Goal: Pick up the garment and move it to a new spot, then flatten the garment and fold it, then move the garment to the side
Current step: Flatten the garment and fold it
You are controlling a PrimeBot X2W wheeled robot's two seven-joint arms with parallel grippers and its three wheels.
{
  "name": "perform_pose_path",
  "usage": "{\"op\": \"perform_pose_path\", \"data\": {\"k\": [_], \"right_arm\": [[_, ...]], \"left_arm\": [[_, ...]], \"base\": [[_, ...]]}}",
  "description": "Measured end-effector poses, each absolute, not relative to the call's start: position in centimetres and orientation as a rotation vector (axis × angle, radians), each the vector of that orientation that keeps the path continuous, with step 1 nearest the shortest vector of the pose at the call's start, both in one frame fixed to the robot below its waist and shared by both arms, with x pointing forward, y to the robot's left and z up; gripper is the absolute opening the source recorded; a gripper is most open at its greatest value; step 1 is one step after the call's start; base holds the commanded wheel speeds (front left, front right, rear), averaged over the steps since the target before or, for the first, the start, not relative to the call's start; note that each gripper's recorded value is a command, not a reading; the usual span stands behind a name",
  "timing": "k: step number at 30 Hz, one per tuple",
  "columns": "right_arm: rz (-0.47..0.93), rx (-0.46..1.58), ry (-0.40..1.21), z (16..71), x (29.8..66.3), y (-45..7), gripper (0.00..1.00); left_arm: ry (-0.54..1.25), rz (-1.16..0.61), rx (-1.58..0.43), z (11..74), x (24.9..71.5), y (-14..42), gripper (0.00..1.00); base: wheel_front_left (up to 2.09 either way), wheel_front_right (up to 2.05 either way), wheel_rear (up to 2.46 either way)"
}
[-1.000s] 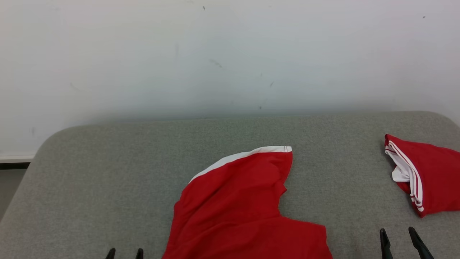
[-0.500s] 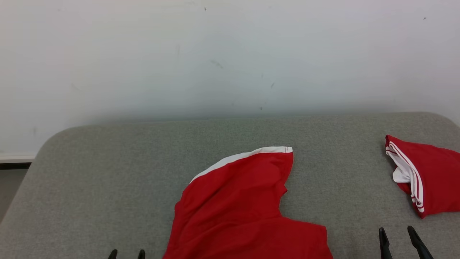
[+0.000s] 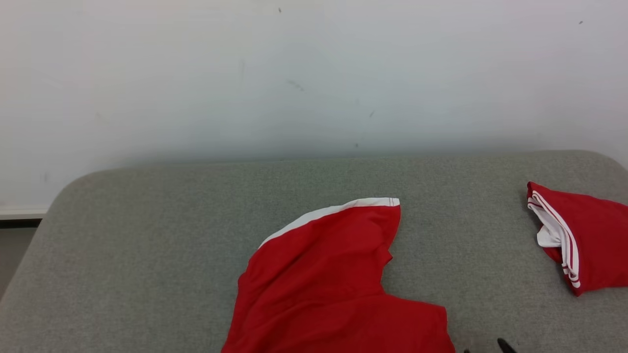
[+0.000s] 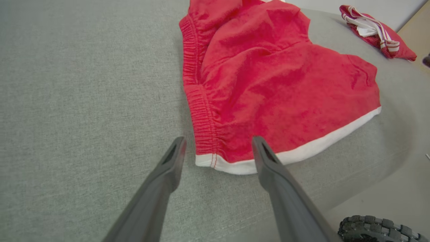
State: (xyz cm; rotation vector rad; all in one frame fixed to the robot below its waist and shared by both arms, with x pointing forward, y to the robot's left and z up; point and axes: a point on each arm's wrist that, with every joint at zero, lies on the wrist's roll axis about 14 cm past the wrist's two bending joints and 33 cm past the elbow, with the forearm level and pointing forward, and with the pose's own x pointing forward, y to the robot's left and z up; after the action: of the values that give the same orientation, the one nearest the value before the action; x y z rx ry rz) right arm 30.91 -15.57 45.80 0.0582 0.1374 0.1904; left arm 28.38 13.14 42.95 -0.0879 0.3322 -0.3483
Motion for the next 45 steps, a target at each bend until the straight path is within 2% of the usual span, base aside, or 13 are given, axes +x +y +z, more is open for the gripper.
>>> {"op": "perform_pose_path", "data": {"k": [6,14,26,45], "right_arm": [[0.292,0.050,0.338,41.9,28.6,-13.8,1.00],[0.350,0.033,0.469,39.4,27.2,-12.6,1.00],[0.402,0.029,0.525,38.0,27.8,-10.6,1.00],[0.363,0.030,0.522,37.8,28.6,-11.6,1.00]], "left_arm": [[0.430,-0.431,-0.098,42.1,27.1,13.0,1.00],[0.503,-0.487,-0.096,40.6,25.9,12.3,1.00],[0.502,-0.518,-0.089,40.3,26.5,12.1,1.00],[0.499,-0.595,-0.053,40.3,27.8,11.2,1.00]], "base": [[0.00,0.00,0.00],[0.00,0.00,0.00],[0.00,0.00,0.00],[0.00,0.00,0.00]]}}
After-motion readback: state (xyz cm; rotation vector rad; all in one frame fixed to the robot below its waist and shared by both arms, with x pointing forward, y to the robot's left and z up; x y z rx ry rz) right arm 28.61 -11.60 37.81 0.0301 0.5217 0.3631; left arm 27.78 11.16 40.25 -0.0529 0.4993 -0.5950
